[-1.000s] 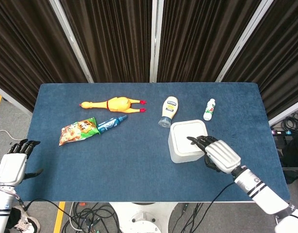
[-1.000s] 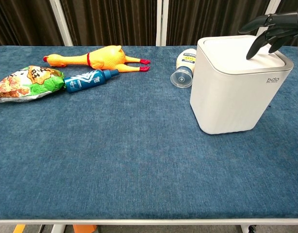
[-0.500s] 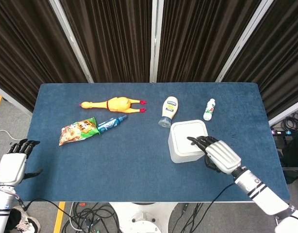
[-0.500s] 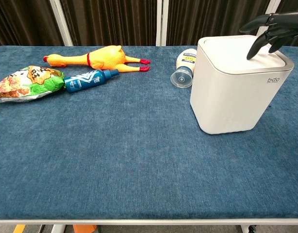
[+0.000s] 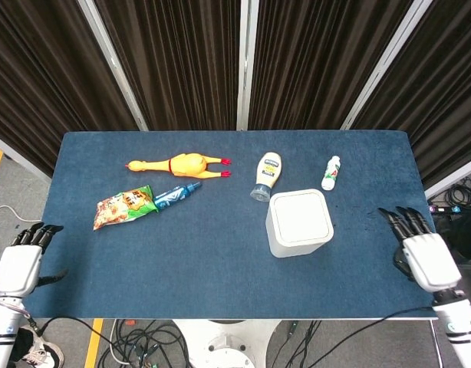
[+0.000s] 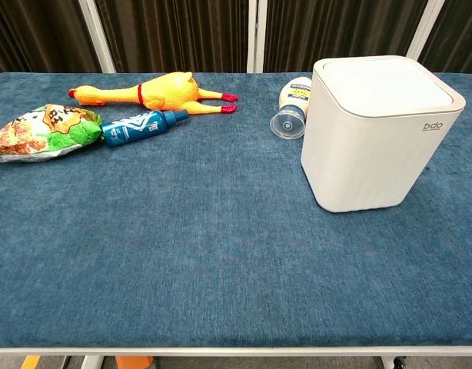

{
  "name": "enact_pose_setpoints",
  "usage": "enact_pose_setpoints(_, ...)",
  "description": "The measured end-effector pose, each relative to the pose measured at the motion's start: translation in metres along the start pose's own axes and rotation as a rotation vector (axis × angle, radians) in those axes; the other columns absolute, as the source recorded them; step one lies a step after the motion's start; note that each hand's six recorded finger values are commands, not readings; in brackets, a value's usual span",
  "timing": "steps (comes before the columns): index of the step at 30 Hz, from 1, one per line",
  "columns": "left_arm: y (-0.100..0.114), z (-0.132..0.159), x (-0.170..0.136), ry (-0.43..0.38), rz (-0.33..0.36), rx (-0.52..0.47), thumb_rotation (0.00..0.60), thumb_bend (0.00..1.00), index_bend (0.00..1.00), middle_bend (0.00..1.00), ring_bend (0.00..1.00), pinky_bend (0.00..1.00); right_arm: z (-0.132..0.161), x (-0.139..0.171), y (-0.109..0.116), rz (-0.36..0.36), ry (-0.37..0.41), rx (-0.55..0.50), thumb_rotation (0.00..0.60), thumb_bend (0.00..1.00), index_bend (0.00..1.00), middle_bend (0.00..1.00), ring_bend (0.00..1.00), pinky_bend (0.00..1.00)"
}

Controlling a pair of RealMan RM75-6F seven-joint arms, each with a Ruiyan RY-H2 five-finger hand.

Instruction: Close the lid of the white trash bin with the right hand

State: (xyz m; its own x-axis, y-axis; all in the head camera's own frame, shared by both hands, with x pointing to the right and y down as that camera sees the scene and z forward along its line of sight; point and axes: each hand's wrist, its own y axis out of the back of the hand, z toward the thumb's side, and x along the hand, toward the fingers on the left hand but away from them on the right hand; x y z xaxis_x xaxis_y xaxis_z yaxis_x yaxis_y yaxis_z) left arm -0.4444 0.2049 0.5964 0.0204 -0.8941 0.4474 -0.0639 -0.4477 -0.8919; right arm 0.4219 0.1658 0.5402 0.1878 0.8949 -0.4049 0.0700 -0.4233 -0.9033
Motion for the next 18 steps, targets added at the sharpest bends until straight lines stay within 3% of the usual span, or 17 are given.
enact_pose_setpoints(2,-0.001,0.002,0.0,-0.007,-0.004,-0.003,0.6,0.0,0.21,0.2,0.11,0.19,-0.025,0.014,-0.011,0.002,-0.078,0.026,0.6,0.99,0.0,0.12,0.03,0.04)
enact_pose_setpoints(4,0.0,0.003,0.0,-0.014,-0.002,-0.006,0.6,0.0,0.21,0.2,0.11,0.19,-0.044,0.025,-0.021,0.002,-0.142,0.05,0.6,0.82,0.0,0.07,0.0,0.01)
enact_pose_setpoints(5,0.0,0.004,-0.001,-0.017,0.002,-0.008,0.6,0.0,0.21,0.2,0.11,0.19,-0.055,0.032,-0.028,0.002,-0.183,0.064,0.6,0.56,0.0,0.03,0.0,0.0)
enact_pose_setpoints(7,0.0,0.004,-0.001,-0.019,0.011,-0.013,0.6,0.0,0.21,0.2,0.11,0.19,-0.069,0.041,-0.04,0.004,-0.243,0.083,0.6,0.15,0.0,0.0,0.0,0.0)
enact_pose_setpoints(9,-0.002,0.004,-0.002,-0.021,0.019,-0.021,0.6,0.0,0.21,0.2,0.11,0.19,-0.077,0.048,-0.052,0.005,-0.298,0.086,0.6,0.01,0.0,0.0,0.0,0.0)
enact_pose_setpoints(18,-0.003,0.004,-0.003,-0.037,0.038,-0.026,0.6,0.0,0.21,0.2,0.11,0.19,-0.072,0.045,-0.056,-0.027,-0.291,0.086,0.6,0.0,0.0,0.0,0.0,0.0)
